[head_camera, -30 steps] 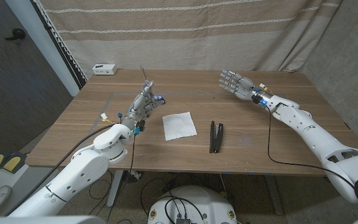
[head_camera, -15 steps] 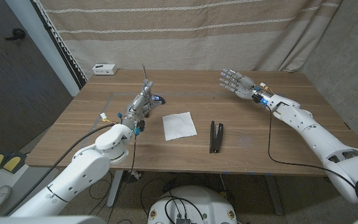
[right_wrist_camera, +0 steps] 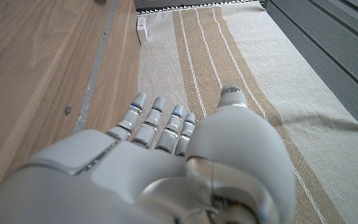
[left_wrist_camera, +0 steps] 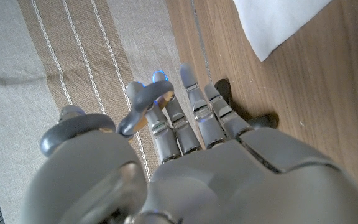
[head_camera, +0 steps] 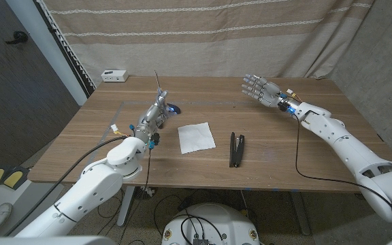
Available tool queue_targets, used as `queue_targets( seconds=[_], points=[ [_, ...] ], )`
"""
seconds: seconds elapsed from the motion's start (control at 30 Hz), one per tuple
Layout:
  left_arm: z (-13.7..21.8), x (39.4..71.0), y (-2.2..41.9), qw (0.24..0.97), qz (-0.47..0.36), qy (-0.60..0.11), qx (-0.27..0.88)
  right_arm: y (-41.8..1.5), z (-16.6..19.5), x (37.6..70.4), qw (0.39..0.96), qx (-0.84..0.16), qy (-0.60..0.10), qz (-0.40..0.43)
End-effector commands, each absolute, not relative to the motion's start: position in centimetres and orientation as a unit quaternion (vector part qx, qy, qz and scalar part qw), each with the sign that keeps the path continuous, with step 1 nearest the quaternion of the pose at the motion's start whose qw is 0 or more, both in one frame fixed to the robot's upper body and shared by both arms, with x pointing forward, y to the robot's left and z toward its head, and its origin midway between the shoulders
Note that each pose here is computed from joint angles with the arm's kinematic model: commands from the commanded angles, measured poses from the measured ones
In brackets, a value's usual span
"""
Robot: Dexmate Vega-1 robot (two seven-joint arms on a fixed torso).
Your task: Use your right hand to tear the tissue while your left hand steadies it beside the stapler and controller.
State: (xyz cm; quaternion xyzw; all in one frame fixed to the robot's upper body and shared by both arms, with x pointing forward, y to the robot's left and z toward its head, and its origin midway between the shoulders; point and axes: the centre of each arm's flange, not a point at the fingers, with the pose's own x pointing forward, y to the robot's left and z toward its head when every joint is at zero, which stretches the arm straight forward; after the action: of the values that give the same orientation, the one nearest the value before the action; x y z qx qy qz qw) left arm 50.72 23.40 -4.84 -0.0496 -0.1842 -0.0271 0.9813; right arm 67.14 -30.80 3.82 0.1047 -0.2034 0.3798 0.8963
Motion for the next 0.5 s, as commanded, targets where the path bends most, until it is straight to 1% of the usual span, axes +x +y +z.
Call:
queue_targets(
  seconds=[0.03, 0.3, 0.5],
  points=[
    [-4.65, 50.12, 23.16, 0.982, -0.006, -0.186, -0.002, -30.86, 3.33, 67.24, 0.911, 0.06, -0.186, 0.363],
    [-4.54, 49.66, 23.42, 0.984, -0.008, -0.177, 0.013, -30.58, 3.15, 67.22, 0.914, 0.042, -0.177, 0.362],
    [-4.47, 49.23, 24.1, 0.986, -0.014, -0.154, 0.054, -30.33, 3.15, 67.08, 0.914, 0.033, -0.17, 0.368]
  ],
)
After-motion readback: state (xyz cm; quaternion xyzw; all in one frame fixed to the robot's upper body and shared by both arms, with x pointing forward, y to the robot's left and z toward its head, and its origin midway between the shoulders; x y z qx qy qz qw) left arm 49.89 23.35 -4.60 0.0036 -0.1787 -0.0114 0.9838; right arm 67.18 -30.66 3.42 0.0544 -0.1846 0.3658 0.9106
